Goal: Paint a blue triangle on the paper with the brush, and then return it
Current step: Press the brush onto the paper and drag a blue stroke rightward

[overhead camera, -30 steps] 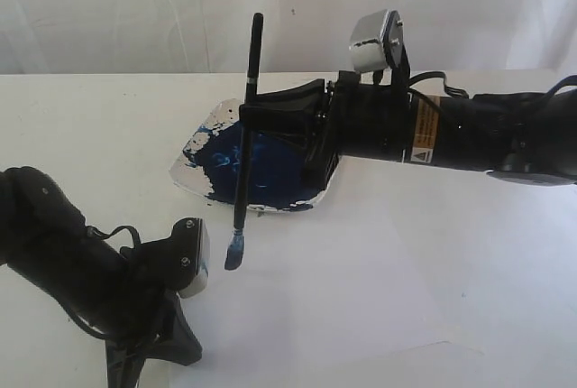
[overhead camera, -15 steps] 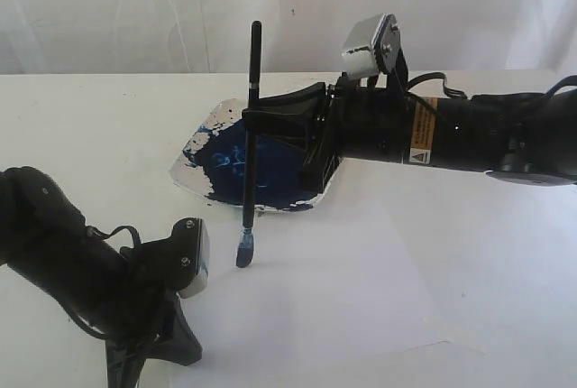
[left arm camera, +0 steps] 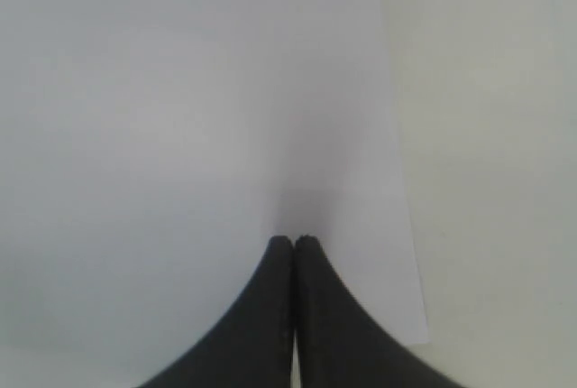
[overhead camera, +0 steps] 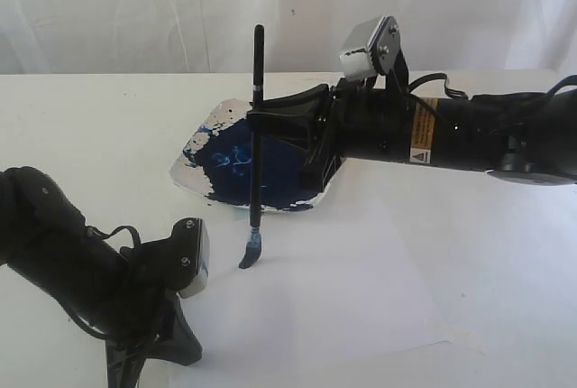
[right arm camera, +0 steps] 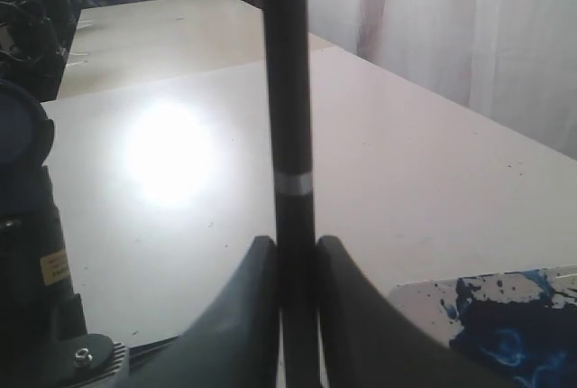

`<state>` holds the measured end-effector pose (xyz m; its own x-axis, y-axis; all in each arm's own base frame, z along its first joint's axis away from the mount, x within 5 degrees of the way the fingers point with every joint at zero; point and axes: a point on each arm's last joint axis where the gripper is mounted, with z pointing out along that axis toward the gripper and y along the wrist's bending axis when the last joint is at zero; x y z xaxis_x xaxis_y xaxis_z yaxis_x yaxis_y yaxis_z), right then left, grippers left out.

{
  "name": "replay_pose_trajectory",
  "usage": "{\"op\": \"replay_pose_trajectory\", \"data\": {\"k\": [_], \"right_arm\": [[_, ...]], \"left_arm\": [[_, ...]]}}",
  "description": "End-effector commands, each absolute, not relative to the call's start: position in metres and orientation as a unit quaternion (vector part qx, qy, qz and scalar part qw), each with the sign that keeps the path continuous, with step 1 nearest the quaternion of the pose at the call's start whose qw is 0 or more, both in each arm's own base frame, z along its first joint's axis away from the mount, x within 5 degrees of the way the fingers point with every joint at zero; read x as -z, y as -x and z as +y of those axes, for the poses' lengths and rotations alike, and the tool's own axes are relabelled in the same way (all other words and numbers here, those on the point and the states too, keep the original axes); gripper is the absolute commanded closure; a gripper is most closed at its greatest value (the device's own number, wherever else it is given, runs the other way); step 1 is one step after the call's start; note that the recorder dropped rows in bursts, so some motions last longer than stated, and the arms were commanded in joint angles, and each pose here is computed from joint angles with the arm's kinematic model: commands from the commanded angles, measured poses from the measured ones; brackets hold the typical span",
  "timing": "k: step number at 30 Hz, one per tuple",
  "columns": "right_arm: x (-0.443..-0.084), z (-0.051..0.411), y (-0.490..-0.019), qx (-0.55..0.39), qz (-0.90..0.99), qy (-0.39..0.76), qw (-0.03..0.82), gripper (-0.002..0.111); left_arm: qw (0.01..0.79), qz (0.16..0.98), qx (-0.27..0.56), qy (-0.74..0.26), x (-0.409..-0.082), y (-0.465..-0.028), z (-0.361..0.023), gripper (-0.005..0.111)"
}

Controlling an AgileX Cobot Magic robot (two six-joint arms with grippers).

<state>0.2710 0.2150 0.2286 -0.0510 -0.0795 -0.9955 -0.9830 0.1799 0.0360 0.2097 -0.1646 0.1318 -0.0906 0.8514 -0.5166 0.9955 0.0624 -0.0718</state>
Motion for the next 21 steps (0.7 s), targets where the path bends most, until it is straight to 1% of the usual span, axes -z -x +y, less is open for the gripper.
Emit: {"op": "replay_pose_trajectory", "data": {"k": [1,21], "right_arm": [[-0.230,0.206,-0.277,-0.429,0.580,0.456,0.521,0.108],[-0.233,0.170,-0.296,-0.391,0.601,0.440,0.541,0.108]], "left_arm": [[0.164,0.705,0.221,-0.654,-0.132,-0.207,-0.167,0.107],[0.164,0.705,0.221,-0.654,-0.132,-0.207,-0.167,0.107]]}}
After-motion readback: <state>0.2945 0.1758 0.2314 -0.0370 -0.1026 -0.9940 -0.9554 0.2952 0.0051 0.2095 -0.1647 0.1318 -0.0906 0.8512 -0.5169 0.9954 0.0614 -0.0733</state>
